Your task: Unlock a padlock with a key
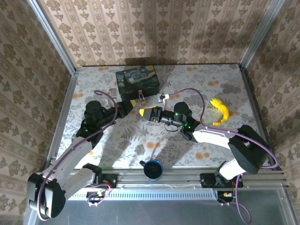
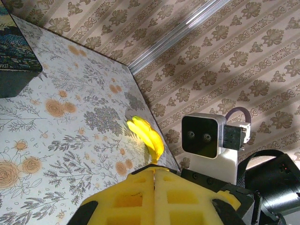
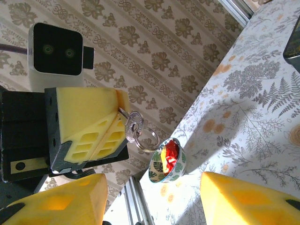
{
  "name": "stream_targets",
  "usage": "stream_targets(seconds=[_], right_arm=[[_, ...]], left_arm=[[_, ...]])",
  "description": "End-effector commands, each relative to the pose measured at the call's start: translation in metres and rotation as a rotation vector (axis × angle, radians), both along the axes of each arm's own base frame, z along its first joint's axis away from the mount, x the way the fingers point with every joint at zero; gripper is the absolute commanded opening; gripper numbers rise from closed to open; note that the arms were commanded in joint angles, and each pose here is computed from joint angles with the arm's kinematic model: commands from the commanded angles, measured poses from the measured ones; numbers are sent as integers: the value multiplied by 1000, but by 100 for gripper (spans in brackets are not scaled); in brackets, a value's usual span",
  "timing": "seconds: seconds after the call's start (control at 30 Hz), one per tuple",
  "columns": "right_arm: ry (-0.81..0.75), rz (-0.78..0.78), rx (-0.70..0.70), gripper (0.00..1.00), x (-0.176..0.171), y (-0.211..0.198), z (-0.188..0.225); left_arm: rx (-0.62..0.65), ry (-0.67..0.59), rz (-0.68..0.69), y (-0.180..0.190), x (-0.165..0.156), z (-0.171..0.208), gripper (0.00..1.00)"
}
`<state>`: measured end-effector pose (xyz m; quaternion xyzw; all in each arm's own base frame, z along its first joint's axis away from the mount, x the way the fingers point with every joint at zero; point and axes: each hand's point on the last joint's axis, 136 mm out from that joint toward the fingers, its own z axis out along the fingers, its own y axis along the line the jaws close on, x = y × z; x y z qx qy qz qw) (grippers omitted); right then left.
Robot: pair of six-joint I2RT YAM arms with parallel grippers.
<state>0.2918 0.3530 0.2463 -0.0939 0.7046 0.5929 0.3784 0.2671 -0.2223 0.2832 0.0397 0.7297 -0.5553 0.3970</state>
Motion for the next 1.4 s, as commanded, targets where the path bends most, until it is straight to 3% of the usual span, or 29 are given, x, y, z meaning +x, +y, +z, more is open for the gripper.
stream_targets(seconds=[0.0, 0.7, 0.97, 1.27, 1.33, 1.37], right_arm=[[-60, 27, 60, 54, 0, 9, 26], [-141, 29, 71, 36, 7, 12, 48], [-153, 32, 68, 0, 5, 11, 51], [-160, 26, 30, 0, 1, 4, 50], [-155, 21, 23, 0, 1, 2, 48], [-153, 20, 20, 0, 1, 1, 48]], left_arm=[[-34, -42, 9, 3, 0, 13, 0], [-56, -41, -14, 0, -4, 16, 0], [-55, -29, -6, 2, -3, 12, 0], [-65, -20, 4, 3, -1, 13, 0], [-67, -16, 6, 4, -1, 13, 10], [-68, -15, 4, 3, -1, 14, 20]])
